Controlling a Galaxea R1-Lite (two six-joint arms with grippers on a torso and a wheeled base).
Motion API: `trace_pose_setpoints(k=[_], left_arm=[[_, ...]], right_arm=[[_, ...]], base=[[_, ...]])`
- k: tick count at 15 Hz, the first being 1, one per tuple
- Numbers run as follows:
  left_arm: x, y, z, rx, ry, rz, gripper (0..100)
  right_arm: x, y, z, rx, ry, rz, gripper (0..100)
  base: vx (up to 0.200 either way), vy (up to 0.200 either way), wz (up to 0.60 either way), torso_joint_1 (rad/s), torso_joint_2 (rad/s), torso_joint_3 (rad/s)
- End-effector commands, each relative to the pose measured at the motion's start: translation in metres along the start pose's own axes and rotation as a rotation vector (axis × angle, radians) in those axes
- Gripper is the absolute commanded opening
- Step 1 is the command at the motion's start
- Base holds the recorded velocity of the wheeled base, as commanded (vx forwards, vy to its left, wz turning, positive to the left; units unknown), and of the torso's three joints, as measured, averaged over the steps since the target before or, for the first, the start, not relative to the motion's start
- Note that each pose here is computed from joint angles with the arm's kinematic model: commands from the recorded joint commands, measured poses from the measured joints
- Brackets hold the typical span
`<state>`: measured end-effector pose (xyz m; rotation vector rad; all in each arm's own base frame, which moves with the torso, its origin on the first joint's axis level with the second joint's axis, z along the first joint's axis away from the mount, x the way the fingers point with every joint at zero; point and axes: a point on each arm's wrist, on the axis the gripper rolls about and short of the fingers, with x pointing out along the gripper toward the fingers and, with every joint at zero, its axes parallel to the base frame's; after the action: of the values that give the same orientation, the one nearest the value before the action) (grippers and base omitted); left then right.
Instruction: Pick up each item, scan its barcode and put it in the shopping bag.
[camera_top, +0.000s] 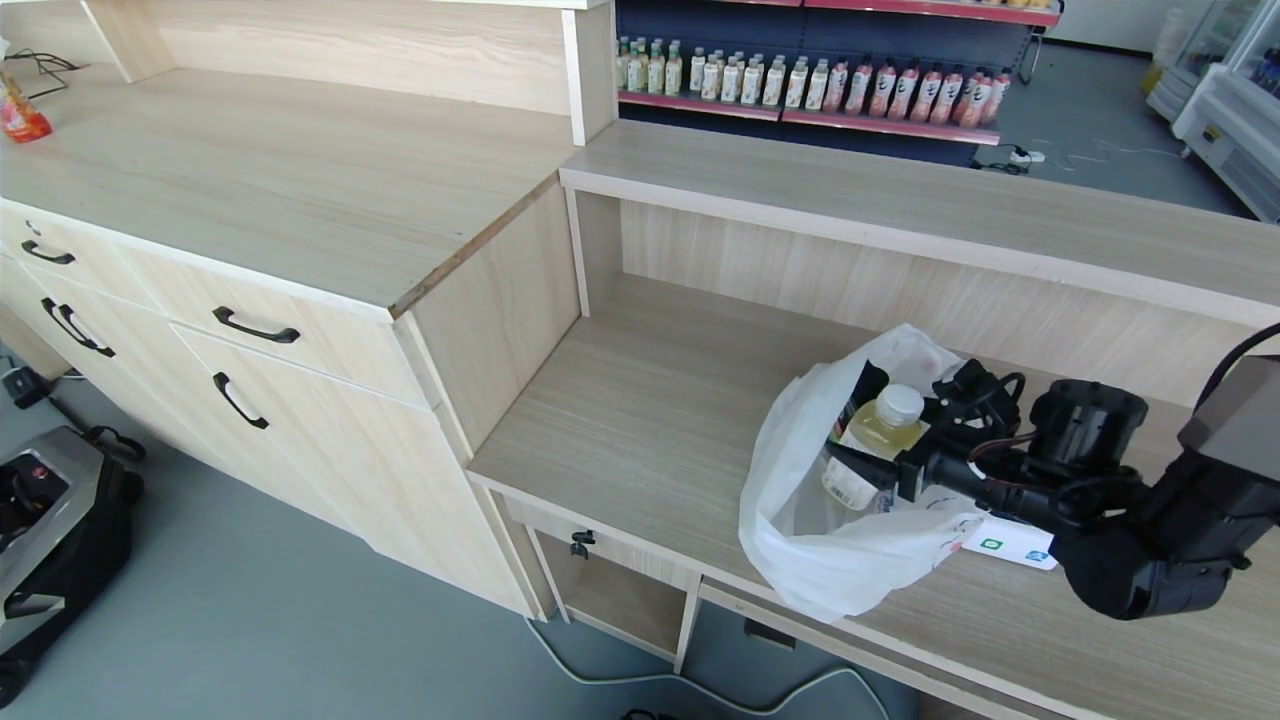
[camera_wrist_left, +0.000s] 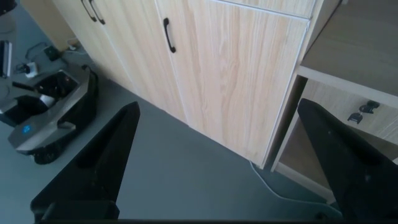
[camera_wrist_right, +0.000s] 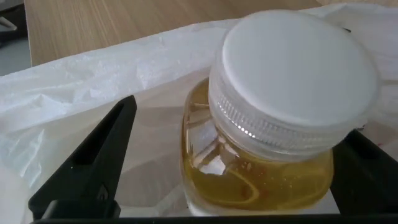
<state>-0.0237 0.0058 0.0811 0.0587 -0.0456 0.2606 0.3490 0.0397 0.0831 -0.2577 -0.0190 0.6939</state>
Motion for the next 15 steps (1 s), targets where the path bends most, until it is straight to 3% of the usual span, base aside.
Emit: trace_pose_setpoints(k=[1, 4, 7, 15], left_arm=[[0.000, 0.000, 0.000, 0.000, -0.001, 0.000, 100], [0.000, 0.000, 0.000, 0.000, -0.001, 0.000, 100], [0.000, 0.000, 0.000, 0.000, -0.001, 0.000, 100], [0.000, 0.000, 0.000, 0.000, -0.001, 0.000, 100]], right_arm=[[-0.040, -0.004, 0.062, -0.026, -0.023, -0.047, 100], [-0.106, 0.004, 0.106, -0.013, 0.087, -0.206, 100], [-0.150, 0.005, 0.125, -0.032, 0.096, -0.335, 100], [-0.181, -0.002, 0.146, -0.085, 0.079, -0.541, 100]], base=[[0.000, 0.000, 0.00, 0.000, 0.00, 0.000], [0.000, 0.000, 0.00, 0.000, 0.00, 0.000], [0.000, 0.000, 0.00, 0.000, 0.00, 0.000], [0.000, 0.000, -0.60, 0.001, 0.00, 0.004]])
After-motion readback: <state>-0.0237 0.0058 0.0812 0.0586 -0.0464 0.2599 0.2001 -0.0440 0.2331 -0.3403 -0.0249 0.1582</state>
